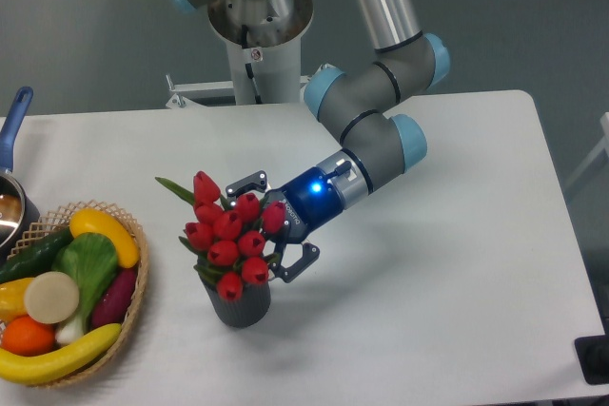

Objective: Insert the flowers into the vase
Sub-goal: 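Open the gripper to release the tulips inside the vase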

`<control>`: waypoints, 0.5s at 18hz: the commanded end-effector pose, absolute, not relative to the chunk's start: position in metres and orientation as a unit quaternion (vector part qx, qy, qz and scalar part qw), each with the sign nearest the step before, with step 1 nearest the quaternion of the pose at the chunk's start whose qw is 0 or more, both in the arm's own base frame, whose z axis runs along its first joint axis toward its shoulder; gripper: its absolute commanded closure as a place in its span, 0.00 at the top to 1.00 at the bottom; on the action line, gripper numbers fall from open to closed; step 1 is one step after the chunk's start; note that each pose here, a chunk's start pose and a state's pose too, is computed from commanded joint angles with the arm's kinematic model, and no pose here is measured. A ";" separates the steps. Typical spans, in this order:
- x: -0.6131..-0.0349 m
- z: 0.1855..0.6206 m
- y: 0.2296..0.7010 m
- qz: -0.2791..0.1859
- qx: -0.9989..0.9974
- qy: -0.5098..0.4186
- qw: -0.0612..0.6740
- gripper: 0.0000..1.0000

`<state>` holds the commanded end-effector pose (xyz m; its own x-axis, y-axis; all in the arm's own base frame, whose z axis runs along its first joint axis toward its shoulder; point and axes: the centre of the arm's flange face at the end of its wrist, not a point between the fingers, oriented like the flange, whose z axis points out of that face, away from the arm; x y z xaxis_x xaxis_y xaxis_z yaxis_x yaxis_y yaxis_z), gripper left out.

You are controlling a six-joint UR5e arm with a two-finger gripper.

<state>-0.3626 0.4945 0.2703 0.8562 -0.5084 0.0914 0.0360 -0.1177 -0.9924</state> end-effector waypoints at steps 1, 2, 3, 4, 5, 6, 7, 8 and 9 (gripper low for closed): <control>-0.362 0.271 0.494 -0.207 -0.723 0.168 0.638 1.00; -0.362 0.270 0.494 -0.206 -0.727 0.168 0.633 1.00; -0.362 0.270 0.494 -0.205 -0.727 0.168 0.633 1.00; -0.362 0.271 0.494 -0.203 -0.728 0.170 0.633 1.00; -0.363 0.271 0.494 -0.201 -0.731 0.170 0.629 1.00; -0.363 0.270 0.494 -0.199 -0.735 0.172 0.625 1.00; -0.364 0.270 0.495 -0.195 -0.740 0.174 0.619 1.00; -0.366 0.269 0.494 -0.189 -0.747 0.176 0.613 1.00; -0.366 0.273 0.493 -0.181 -0.753 0.182 0.605 1.00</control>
<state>-0.3655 0.4933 0.2726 0.8683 -0.4933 0.0522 -0.0552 -0.2006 -0.9781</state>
